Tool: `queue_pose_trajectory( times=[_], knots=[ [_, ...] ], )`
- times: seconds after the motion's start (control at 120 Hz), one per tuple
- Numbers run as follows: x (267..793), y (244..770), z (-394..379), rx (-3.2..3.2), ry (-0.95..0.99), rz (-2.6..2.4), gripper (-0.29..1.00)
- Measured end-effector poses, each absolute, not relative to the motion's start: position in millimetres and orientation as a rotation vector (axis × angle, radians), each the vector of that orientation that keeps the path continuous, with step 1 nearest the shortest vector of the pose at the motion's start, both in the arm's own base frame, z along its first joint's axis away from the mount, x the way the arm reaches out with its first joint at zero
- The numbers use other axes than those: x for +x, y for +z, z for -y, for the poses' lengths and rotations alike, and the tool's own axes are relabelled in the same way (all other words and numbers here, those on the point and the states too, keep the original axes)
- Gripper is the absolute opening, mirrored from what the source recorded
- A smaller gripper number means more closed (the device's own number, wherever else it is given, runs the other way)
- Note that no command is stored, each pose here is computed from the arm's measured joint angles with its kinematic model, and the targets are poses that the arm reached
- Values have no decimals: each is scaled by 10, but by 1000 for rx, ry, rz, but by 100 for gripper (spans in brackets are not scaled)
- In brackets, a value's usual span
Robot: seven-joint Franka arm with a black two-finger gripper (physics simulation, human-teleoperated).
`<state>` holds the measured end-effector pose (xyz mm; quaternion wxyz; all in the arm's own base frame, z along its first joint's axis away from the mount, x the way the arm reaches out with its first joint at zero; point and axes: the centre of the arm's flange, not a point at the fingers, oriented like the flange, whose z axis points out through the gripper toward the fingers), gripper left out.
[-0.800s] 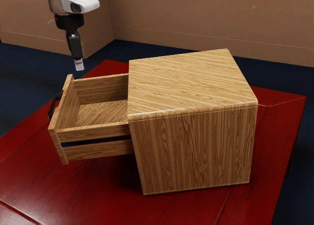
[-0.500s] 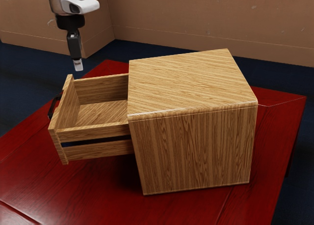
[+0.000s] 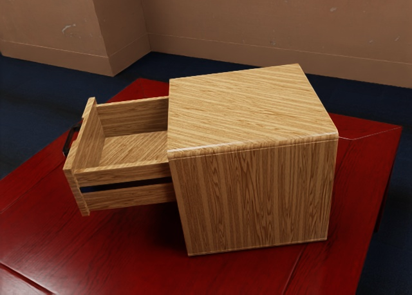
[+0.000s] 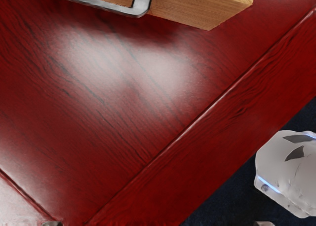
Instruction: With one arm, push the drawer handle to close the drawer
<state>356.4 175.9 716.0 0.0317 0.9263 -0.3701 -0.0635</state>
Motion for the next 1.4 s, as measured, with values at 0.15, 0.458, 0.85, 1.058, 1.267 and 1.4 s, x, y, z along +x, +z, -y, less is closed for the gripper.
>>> queue_pose_trajectory(
  times=[0.15, 0.458, 0.85, 1.058, 1.267, 1.4],
  knots=[
    [3522, 6270, -1502, 2757, -323, 1330, 14],
    [3989, 5552, -1666, 2785, -184, 1538, -5],
    [4427, 5290, -1707, 2781, -57, 1681, -8],
    [4485, 5190, -1555, 2739, 10, 1688, -8],
    [4522, 5163, -1418, 2714, 46, 1689, -8],
    [4548, 5168, -1327, 2707, 52, 1697, -8]
  ],
)
